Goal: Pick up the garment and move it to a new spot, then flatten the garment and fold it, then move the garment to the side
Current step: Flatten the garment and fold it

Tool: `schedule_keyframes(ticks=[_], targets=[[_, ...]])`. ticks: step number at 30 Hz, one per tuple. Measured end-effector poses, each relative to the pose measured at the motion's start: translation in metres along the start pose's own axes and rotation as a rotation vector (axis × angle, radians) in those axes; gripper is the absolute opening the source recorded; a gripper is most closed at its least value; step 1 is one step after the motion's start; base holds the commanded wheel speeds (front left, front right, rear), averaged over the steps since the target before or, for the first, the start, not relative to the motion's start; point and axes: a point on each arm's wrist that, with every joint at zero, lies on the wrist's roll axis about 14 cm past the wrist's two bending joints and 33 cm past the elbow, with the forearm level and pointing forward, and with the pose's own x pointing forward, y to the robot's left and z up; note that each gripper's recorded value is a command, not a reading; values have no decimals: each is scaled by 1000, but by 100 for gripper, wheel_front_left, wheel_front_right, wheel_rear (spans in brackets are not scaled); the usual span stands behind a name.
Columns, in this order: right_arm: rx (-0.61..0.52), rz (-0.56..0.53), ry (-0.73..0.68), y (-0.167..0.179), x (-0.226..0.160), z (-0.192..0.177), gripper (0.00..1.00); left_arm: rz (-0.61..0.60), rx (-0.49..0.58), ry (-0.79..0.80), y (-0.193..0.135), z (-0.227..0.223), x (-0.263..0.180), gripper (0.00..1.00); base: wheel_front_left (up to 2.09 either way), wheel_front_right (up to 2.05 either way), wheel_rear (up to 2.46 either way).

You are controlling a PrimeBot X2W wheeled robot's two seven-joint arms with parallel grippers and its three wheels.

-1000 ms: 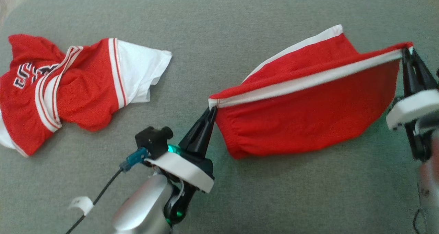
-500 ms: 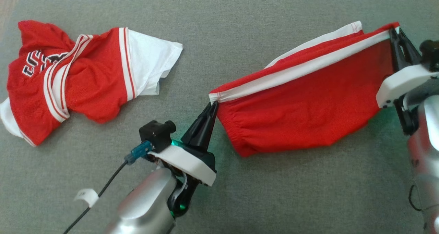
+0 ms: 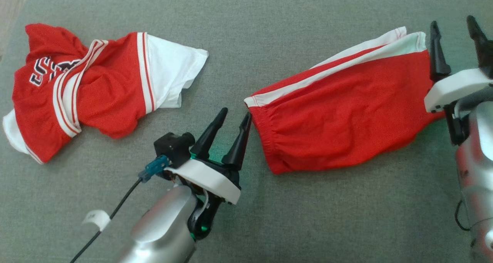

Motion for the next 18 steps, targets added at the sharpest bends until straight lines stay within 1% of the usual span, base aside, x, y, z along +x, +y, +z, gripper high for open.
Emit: schedule_keyframes(ticks=[2, 4, 6, 10, 12, 15, 18], targets=[[14, -16, -6, -5, -3, 2, 100, 17, 15, -20, 3, 6, -1, 100, 0, 0, 0], [43, -30, 8, -8, -9, -4, 100, 54, 51, -50, 9, 15, -4, 100, 0, 0, 0], [77, -44, 52, -10, -18, -20, 100, 106, 91, -101, 15, 29, -9, 100, 0, 0, 0], [125, -68, 185, -16, -37, -61, 100, 192, 175, -191, 22, 48, -29, 100, 0, 0, 0], [154, -77, 221, -17, -38, -70, 100, 238, 214, -222, 24, 53, -42, 100, 0, 0, 0], [161, -78, 254, -19, -34, -77, 100, 292, 283, -262, 26, 60, -60, 100, 0, 0, 0], [177, -77, 310, -17, -32, -91, 100, 336, 311, -287, 27, 64, -76, 100, 0, 0, 0]])
